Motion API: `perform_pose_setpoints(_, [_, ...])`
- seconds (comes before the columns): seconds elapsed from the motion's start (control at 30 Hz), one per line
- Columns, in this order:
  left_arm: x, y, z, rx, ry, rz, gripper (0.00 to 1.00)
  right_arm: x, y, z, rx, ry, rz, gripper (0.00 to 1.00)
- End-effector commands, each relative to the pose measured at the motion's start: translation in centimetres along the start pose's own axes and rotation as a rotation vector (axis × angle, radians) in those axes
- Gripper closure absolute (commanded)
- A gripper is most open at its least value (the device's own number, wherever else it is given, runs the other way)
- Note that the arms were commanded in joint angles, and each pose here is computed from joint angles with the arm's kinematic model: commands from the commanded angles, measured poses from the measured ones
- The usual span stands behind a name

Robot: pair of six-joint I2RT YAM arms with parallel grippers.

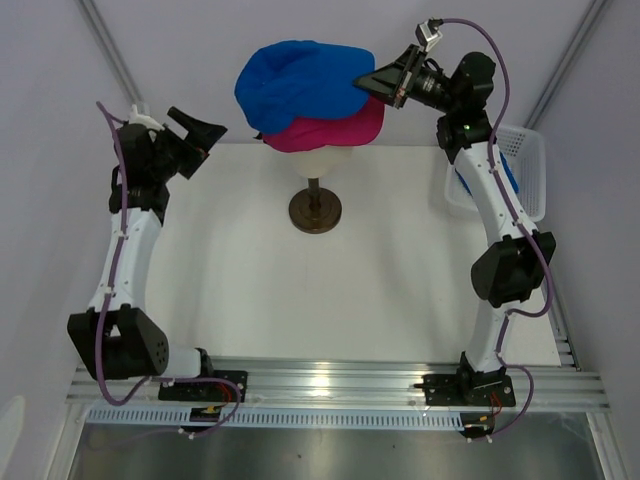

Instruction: Stack the hats

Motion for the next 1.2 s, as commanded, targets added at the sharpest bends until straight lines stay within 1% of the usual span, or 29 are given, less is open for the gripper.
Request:
perform_pose_setpoints(0.0, [-3.6,1.7,0.4,0.017,-0.143,0.017,0.01,1.5,0.8,-0.7,-0.003,0.057,-0.059,1.00])
perform_pose_setpoints(0.13, [-4.3,2.3,1.2,0.022,-0.174,0.014,0.01,0.4,1.1,-1.6,0.004,0.027,-0.058,1.00])
perform_pose_setpoints(0.2, [-4.4,2.4,2.0,0.048,-0.188,0.010,0.00,-0.3,1.0,-2.0,0.022,0.018,-0.049,1.00])
perform_pose_setpoints(0.33, [-4.6,2.1,3.6,0.107,-0.227,0.009,0.03,-2.2,-0.1,-2.2,0.052,-0.013,-0.015,1.00])
perform_pose_setpoints(0.37, [-5.1,2.3,3.6,0.115,-0.245,0.019,0.04,-2.5,-0.4,-2.3,0.060,-0.016,-0.014,1.00])
perform_pose_setpoints(0.43, [-4.5,2.0,4.5,0.148,-0.240,0.019,0.05,-3.3,-0.9,-2.5,0.066,-0.033,0.006,1.00])
perform_pose_setpoints(0.47, [-4.9,2.2,4.5,0.149,-0.249,0.046,0.06,-3.6,-1.0,-2.5,0.071,-0.037,-0.005,1.00])
perform_pose_setpoints(0.6, [-4.5,1.3,5.7,0.186,-0.182,0.114,0.07,-4.8,-1.5,-2.7,0.085,-0.073,0.013,1.00])
perform_pose_setpoints(0.63, [-4.6,1.3,5.7,0.195,-0.158,0.118,0.09,-5.2,-1.6,-2.8,0.086,-0.078,0.017,1.00])
perform_pose_setpoints(0.73, [-3.0,0.6,6.6,0.197,-0.074,0.141,0.12,-5.5,-1.6,-3.0,0.076,-0.086,0.023,1.00])
perform_pose_setpoints(0.83, [-1.7,0.0,7.2,0.200,-0.026,0.150,0.14,-5.7,-1.4,-3.5,0.070,-0.093,0.022,1.00])
perform_pose_setpoints(1.03, [-0.8,-0.6,8.4,0.224,-0.018,0.153,0.17,-6.6,-1.5,-4.6,0.052,-0.093,0.066,1.00])
perform_pose_setpoints(1.17, [-1.7,-0.8,8.8,0.242,-0.066,0.168,0.17,-6.9,-1.5,-4.8,0.059,-0.079,0.058,1.00])
Point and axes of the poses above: each gripper's point midway between its finger pads, its own z axis out along the fingers, its own x axis along the line the jaws close on, y = z × x, the point moved 4 cm from there along -z, back along the fingers, and after that the axes turned 6 degrees about -z, right-handed, at the moved point
